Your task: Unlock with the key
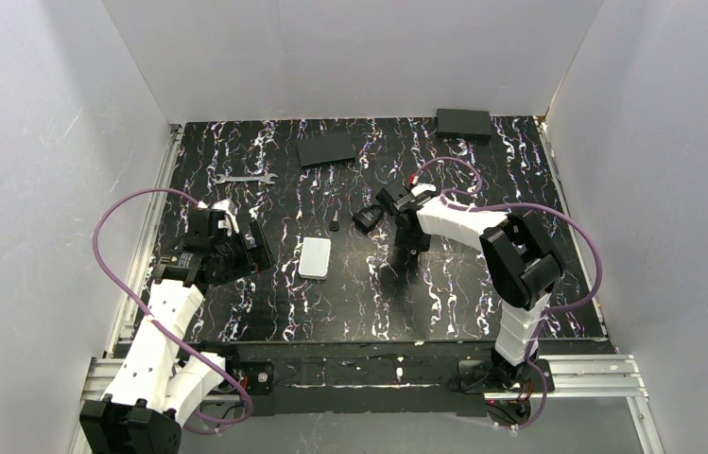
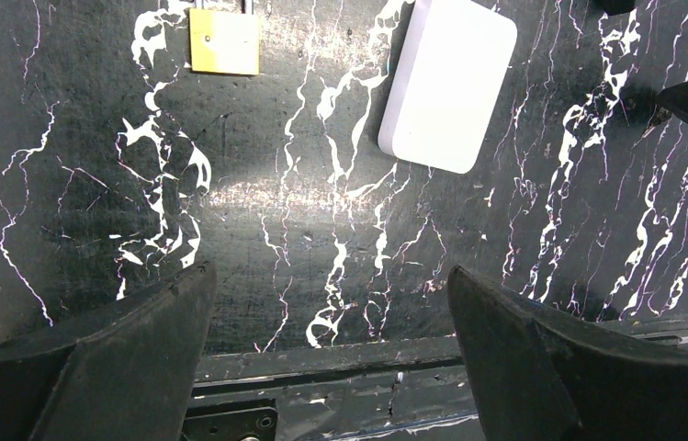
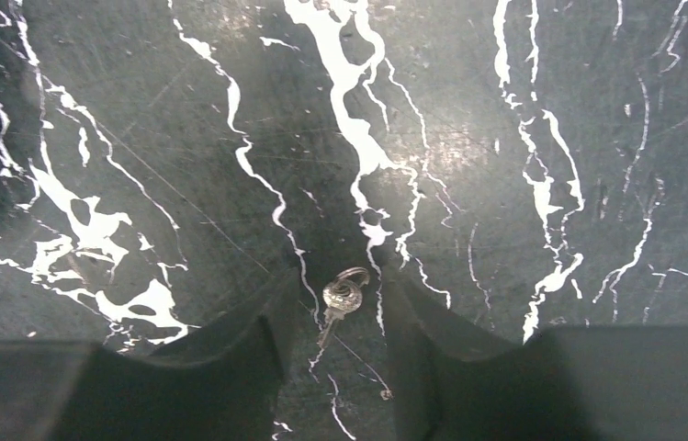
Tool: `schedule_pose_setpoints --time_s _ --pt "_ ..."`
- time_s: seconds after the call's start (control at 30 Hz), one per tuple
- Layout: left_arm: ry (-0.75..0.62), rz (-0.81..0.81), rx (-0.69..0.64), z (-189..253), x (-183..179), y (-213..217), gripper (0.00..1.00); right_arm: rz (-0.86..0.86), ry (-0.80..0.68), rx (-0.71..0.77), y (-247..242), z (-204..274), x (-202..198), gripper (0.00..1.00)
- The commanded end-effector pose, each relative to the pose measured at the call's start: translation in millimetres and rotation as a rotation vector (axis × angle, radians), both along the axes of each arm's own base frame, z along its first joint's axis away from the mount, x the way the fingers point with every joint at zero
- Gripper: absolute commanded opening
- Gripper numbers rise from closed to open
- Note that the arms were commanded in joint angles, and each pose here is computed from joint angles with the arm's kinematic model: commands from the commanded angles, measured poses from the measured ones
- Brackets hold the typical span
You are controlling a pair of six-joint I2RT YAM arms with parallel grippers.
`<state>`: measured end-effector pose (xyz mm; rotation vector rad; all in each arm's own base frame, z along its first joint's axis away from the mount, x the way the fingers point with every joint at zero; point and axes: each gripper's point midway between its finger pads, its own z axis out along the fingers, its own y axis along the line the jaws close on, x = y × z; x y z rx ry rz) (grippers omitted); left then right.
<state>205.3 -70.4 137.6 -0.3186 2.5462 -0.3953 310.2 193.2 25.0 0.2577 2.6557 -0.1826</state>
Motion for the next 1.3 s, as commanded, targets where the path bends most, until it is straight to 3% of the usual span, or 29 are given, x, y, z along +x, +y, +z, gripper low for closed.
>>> schedule_pose_setpoints --time_s 0.0,0.37,0.53,0.67,0.87,1.27 --pt "0.001 0.012 0.014 3.2 -3.4 3.2 0.95 -0.015 0.017 0.01 6.7 -10.4 2.1 0.43" --pt "0.003 0.01 0.013 2.8 -3.4 2.7 0.95 -0.036 0.031 -0.013 -8.6 -13.4 -14.2 0.29" --pt "0.005 0.01 0.012 2.7 -3.5 2.7 0.95 -0.043 0.024 -0.014 -18.1 -12.4 -22.9 0.28" --pt "0.005 0.011 0.014 2.5 -3.4 2.9 0.95 -0.049 0.009 0.008 -23.2 -13.5 -25.6 0.13" --pt "0.007 0.013 0.016 1.8 -3.3 3.3 0.95 -0.024 0.004 0.051 -19.0 -14.7 -26.3 0.01" --pt "-0.009 -0.007 -0.007 6.6 -3.7 -1.3 0.94 -0.005 -0.067 0.162 -5.1 12.9 -20.6 0.01"
